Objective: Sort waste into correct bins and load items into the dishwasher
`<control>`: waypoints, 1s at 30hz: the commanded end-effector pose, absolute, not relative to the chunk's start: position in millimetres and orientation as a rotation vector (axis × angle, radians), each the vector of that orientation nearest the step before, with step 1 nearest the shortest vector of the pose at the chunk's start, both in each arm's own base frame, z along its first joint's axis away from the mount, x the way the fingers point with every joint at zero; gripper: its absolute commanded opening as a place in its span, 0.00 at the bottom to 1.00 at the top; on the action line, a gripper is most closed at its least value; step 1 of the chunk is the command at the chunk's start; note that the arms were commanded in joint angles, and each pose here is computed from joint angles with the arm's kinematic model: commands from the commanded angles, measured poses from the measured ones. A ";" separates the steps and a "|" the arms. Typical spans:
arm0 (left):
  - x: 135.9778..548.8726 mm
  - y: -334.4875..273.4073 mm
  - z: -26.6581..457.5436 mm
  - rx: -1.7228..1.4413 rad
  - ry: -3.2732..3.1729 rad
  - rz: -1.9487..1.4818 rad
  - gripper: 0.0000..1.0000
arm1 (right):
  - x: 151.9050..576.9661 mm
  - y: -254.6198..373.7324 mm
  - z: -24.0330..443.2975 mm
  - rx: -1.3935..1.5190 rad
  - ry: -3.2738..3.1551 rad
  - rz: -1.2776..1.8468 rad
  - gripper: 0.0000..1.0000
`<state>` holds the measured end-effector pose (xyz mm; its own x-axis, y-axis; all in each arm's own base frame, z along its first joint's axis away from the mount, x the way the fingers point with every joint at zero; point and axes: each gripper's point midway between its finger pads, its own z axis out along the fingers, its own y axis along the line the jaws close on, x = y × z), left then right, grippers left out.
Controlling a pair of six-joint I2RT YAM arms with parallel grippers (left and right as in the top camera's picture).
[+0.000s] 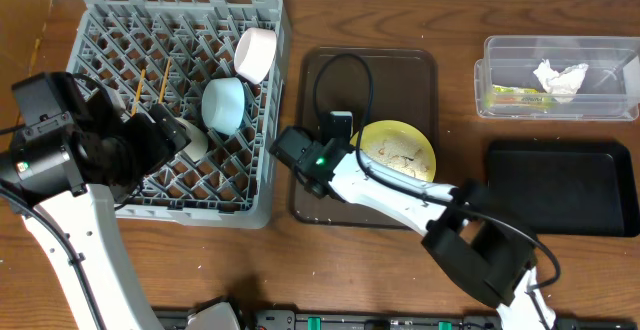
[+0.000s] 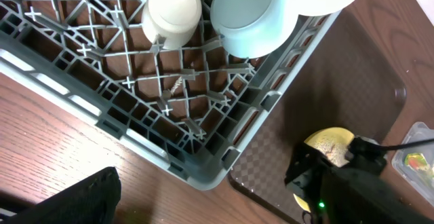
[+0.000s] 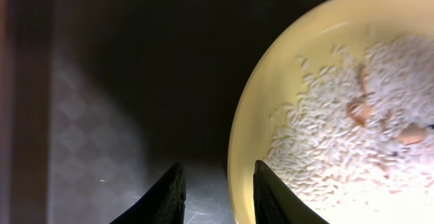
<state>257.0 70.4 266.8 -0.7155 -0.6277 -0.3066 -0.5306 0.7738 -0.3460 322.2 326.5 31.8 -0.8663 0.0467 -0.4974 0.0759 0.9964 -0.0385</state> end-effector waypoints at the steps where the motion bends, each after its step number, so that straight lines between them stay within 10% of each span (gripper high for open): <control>1: 256.2 73.2 266.9 -0.890 2.557 -0.313 0.95 | 324.2 324.1 25.2 0.116 2.594 -0.116 0.31; 13: 256.2 73.1 266.9 -0.890 2.557 -0.314 0.95 | 321.0 320.4 7.3 0.095 2.608 -0.174 0.29; 22: 256.2 73.1 266.9 -0.890 2.557 -0.314 0.95 | 319.0 321.7 6.6 0.069 2.610 -0.181 0.01; 30: 256.2 73.2 266.9 -0.890 2.557 -0.313 0.95 | 319.2 318.9 7.3 0.009 2.608 -0.216 0.01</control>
<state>257.0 70.4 266.8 -0.7156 -0.6278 -0.3062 -0.5307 0.7737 -0.3460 323.2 317.5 11.5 -0.8666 0.0207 -0.4985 0.0860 0.9904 -0.1083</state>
